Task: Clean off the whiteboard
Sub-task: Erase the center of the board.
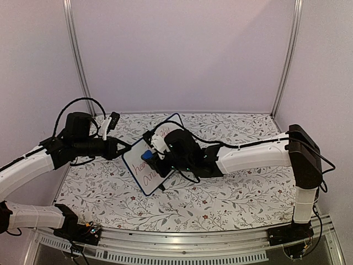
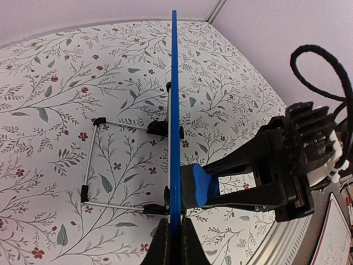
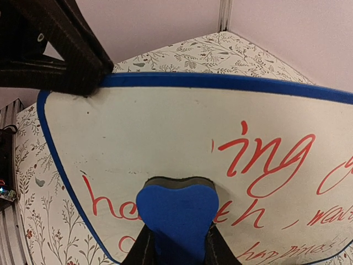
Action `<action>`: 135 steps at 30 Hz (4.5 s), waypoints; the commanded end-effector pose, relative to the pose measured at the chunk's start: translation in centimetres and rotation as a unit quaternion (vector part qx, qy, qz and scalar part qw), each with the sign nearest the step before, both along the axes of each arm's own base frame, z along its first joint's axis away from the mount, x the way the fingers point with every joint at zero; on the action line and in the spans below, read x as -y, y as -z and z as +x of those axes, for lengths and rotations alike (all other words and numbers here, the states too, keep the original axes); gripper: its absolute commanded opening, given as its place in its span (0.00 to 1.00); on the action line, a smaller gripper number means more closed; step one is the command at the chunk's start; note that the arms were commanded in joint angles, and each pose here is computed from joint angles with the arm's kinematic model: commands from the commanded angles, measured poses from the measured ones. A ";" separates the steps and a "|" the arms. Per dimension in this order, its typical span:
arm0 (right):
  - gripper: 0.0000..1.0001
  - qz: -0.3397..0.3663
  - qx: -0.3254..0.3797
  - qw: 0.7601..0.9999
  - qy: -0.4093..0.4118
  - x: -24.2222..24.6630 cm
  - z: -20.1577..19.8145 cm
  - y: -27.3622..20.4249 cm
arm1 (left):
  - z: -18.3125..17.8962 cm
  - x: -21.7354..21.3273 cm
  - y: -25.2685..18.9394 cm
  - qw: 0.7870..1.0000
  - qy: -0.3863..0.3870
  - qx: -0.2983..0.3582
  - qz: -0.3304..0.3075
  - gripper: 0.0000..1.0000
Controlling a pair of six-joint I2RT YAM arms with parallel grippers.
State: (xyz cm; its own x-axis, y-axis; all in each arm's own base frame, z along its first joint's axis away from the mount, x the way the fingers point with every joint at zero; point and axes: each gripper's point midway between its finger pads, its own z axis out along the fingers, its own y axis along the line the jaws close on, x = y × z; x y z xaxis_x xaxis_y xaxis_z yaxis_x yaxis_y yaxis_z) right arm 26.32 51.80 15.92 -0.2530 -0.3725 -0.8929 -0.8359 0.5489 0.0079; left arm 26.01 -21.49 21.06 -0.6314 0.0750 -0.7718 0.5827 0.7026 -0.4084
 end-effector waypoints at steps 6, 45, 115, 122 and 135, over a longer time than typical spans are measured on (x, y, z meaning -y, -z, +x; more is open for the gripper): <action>0.15 -0.029 -0.006 0.999 0.025 1.0 1.0 1.5 | -1.0 1.1 -0.4 0.999 0.037 0.001 -0.017 0.00; 0.15 -0.035 0.022 0.999 -0.013 -0.6 -2.0 0.6 | -0.9 1.1 -0.2 0.999 0.035 -0.002 -0.015 0.00; 0.15 -0.083 0.074 0.994 -0.015 -2.8 -4.4 1.4 | -0.7 1.1 0.0 0.999 0.033 -0.004 -0.011 0.00; 0.15 -0.023 0.083 0.996 -0.013 -3.0 -2.8 -4.3 | -0.7 1.0 -0.1 0.999 0.030 -0.002 -0.011 0.00; 0.15 0.004 0.078 0.995 0.065 5.4 4.9 -6.9 | -0.8 1.1 -0.3 0.999 0.033 0.001 -0.015 0.00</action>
State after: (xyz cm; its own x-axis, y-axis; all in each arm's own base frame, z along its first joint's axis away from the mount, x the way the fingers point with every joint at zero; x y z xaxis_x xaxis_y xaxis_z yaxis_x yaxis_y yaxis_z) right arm 28.87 48.25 20.41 -0.1508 -0.4165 -0.8965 -0.7753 0.6125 -0.1542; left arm 25.93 -21.84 21.36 -0.6258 0.0736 -0.7765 0.5976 0.6850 -0.4167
